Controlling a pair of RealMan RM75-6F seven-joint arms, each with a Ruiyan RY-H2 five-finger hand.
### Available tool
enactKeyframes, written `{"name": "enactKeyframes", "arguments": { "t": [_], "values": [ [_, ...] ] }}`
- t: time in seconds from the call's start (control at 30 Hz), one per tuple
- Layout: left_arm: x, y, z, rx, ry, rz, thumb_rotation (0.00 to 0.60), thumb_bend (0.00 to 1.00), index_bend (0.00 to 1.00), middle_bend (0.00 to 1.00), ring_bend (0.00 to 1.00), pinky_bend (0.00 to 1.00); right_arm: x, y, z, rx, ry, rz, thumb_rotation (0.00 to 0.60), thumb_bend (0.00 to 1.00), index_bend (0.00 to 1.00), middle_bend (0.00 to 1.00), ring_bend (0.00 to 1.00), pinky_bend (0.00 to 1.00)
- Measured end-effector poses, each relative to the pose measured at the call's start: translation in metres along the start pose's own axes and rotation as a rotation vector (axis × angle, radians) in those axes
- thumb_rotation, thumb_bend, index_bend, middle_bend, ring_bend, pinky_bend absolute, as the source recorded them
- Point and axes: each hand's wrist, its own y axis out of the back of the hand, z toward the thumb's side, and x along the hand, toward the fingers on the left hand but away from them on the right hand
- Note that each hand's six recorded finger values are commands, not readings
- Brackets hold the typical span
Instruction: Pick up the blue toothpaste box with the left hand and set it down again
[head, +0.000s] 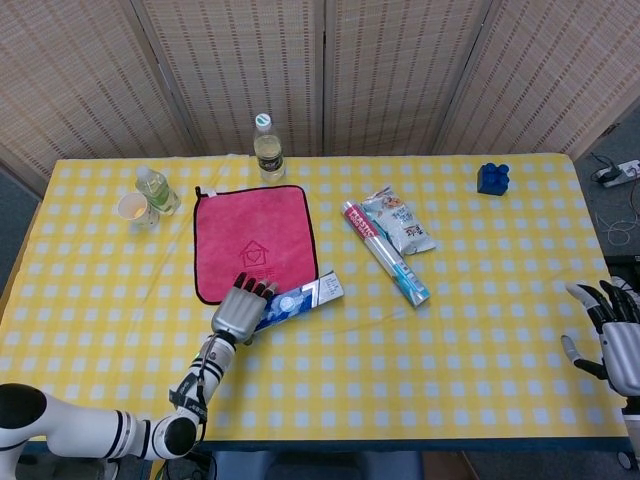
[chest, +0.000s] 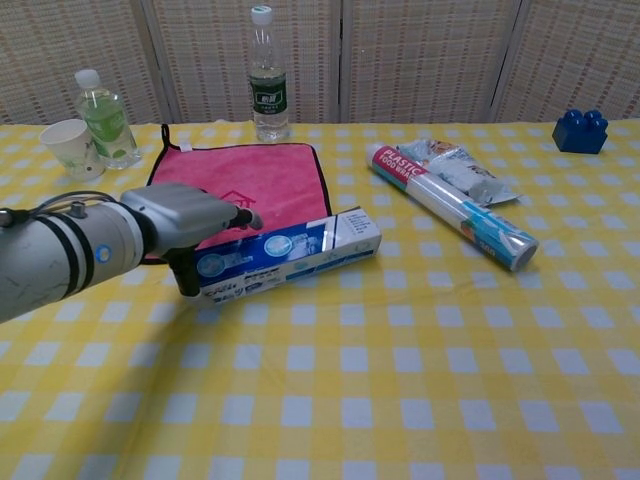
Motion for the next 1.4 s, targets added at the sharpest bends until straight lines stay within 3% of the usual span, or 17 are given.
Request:
{"name": "enactKeyframes", "arguments": {
  "t": [0.23,0.4,0.83,1.2,1.4],
  "values": [
    [-0.001,0.001,0.002,-0.003,0.011,-0.01,0.572,0.2,0.29,0.36,0.33,0.1,-0.003,-0.002,0.001,-0.001,0.004,0.006,0.6,0.32,0.16,0.17,0.04,0.06],
    [0.002,0.003,0.005,-0.059,0.022,0.018,0.6,0.2,0.41,0.5,0.44,0.22,-0.004,-0.003,0.0,-0.001,-0.002,0.01,0.6,0.32,0.16,0.17,0.04,0.06],
    [0.004,0.008,-0.01,-0.117,0.057,0.087,0.6,0.2,0.52,0.62,0.54,0.36,-0.005,-0.004,0.0,-0.003,-0.001,0.013,0.6,0.32,0.15,0.17,0.04,0.06],
    [-0.026,0.039,-0.052,-0.077,0.072,0.276,0.6,0.2,0.5,0.62,0.53,0.36,-0.007,-0.003,0.003,0.001,0.011,0.01,0.6,0.32,0.15,0.17,0.04,0.06],
    [-0.05,0.057,-0.072,0.091,0.099,0.417,0.6,0.2,0.49,0.62,0.52,0.34,-0.007,-0.003,0.005,0.001,0.015,0.009,0.6,0.32,0.16,0.17,0.04,0.06]
  ]
}}
